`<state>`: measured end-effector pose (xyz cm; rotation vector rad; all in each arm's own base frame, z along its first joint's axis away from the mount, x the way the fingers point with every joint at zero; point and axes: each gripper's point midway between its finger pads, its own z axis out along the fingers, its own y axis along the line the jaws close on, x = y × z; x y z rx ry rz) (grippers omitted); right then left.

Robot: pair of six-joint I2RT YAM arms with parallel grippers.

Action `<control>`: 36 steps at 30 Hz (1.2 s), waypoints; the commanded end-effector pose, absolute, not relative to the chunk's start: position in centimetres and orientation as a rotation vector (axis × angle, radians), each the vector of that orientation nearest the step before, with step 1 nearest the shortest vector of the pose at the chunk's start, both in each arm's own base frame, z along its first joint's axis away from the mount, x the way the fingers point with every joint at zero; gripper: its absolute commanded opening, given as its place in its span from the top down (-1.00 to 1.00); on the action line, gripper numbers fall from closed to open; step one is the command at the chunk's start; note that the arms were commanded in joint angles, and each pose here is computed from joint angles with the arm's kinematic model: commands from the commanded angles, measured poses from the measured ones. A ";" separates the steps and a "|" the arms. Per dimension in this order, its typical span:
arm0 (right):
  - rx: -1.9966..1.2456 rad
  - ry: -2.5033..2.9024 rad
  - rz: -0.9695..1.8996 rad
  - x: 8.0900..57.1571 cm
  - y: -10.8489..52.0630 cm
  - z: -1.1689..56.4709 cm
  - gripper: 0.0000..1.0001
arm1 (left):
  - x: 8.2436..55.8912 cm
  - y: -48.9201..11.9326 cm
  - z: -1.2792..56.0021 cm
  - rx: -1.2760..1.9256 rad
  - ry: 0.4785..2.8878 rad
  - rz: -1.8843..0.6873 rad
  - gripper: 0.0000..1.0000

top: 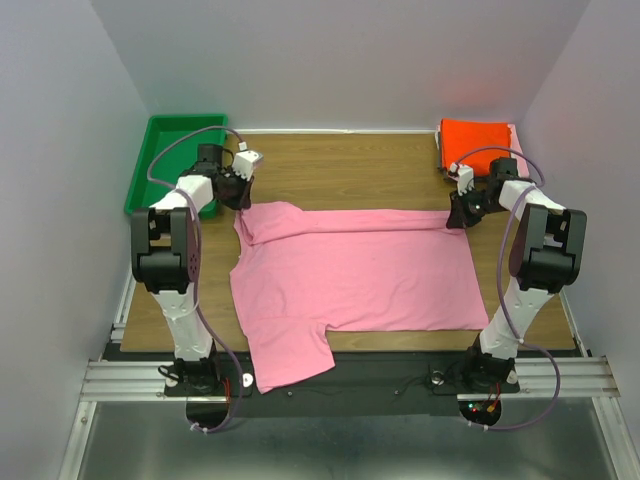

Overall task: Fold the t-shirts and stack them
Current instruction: Fold the tshirt

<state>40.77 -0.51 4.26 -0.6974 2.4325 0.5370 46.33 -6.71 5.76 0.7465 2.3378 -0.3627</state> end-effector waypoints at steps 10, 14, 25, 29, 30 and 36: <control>-0.750 2.368 0.463 41.4 -1.2 7.1 0.80 | 42.2 -7.3 11.1 0.845 2.220 -0.369 0.60; -0.744 2.375 0.467 41.4 -1.2 7.0 0.53 | 42.3 -7.1 10.3 0.835 2.235 -0.356 0.39; -0.639 2.288 0.572 43.6 0.3 11.4 0.00 | 47.2 -9.3 10.7 0.879 2.176 -0.448 0.09; -0.596 2.272 0.632 44.3 0.9 12.2 0.00 | 48.1 -12.7 10.5 0.926 2.143 -0.571 0.03; -0.587 2.279 0.639 44.3 0.9 12.1 0.00 | 48.1 -13.2 9.5 0.932 2.159 -0.596 0.02; -0.580 2.303 0.653 44.0 0.9 11.2 0.00 | 48.1 -16.6 7.2 0.965 2.176 -0.740 0.00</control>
